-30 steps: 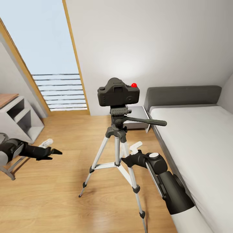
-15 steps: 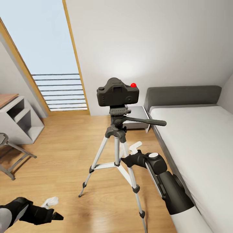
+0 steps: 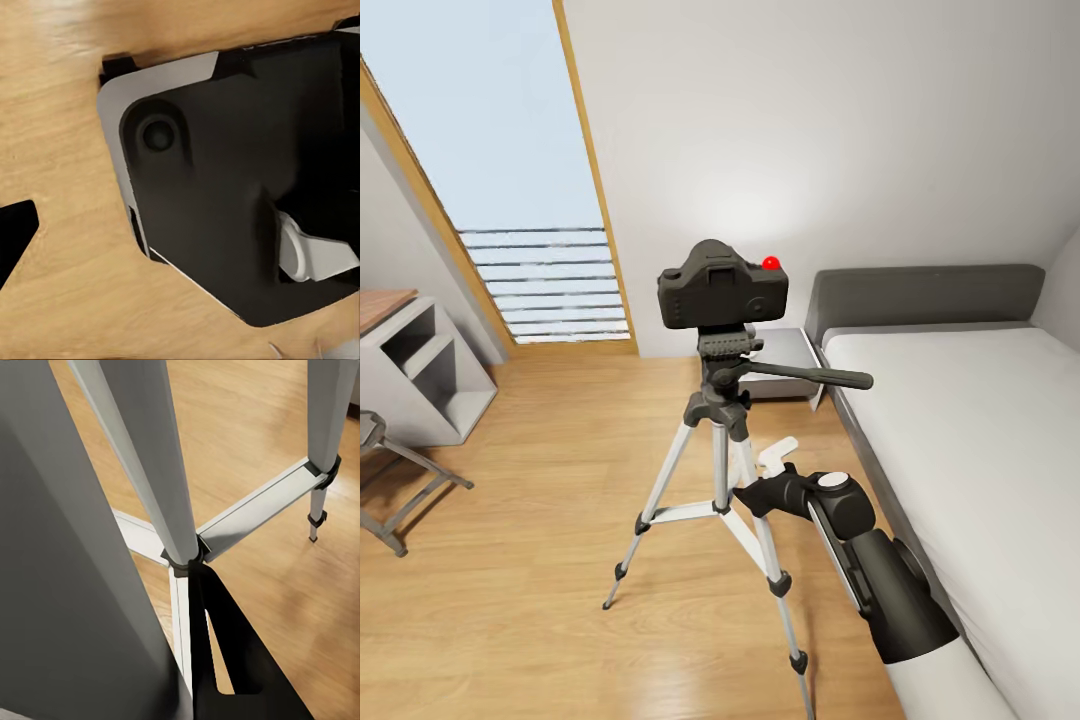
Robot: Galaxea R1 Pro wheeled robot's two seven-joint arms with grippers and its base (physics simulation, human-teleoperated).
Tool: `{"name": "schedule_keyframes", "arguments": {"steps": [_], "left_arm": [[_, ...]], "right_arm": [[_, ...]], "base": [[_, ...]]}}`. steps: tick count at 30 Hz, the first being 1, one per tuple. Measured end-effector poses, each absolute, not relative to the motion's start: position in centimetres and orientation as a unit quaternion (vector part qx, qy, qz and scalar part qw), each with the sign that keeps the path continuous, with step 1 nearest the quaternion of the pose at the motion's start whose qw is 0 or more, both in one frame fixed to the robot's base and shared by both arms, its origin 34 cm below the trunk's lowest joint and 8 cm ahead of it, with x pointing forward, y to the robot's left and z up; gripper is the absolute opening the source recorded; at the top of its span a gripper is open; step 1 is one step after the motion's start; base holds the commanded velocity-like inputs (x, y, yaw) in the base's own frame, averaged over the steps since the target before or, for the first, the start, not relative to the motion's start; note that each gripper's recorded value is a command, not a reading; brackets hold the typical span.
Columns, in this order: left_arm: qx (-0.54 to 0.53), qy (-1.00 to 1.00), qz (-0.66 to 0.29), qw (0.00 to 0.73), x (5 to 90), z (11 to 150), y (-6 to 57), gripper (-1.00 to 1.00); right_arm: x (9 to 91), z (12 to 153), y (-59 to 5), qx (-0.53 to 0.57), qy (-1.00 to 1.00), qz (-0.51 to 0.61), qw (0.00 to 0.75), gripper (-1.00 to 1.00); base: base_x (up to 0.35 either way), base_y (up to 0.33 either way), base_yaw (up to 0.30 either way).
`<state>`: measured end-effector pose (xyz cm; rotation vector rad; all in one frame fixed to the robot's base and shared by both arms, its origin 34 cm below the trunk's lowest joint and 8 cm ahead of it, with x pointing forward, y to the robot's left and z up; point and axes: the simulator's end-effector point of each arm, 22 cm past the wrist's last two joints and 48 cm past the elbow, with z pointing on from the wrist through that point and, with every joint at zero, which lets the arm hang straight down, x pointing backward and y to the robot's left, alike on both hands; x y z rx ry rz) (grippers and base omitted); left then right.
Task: Attach the digital camera to the camera tripod in the bedroom.
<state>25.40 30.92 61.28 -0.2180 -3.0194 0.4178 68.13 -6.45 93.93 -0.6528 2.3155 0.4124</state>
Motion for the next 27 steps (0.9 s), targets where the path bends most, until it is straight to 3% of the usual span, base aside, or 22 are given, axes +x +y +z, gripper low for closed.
{"name": "schedule_keyframes", "arguments": {"steps": [10,17,18,27], "left_arm": [[0.083,-0.996,-0.038,0.017,25.2,59.6,33.3,1.0],[0.169,-0.98,-0.098,0.028,23.7,59.9,35.1,1.0],[0.176,-0.978,-0.103,0.031,23.4,59.9,35.3,1.0],[0.203,-0.971,-0.117,0.043,21.3,60.1,35.1,1.0]], "right_arm": [[68.1,93.9,-6.6,-0.25,0.891,0.159,0.343,-1.0],[68.1,93.8,-6.7,-0.25,0.892,0.159,0.342,-1.0],[68.1,93.8,-6.7,-0.25,0.892,0.159,0.342,1.0],[68.2,93.8,-6.8,-0.25,0.892,0.158,0.342,1.0]], "base": [[0.0,0.0,0.0],[0.0,0.0,0.0],[0.0,0.0,0.0],[0.0,0.0,0.0]]}}
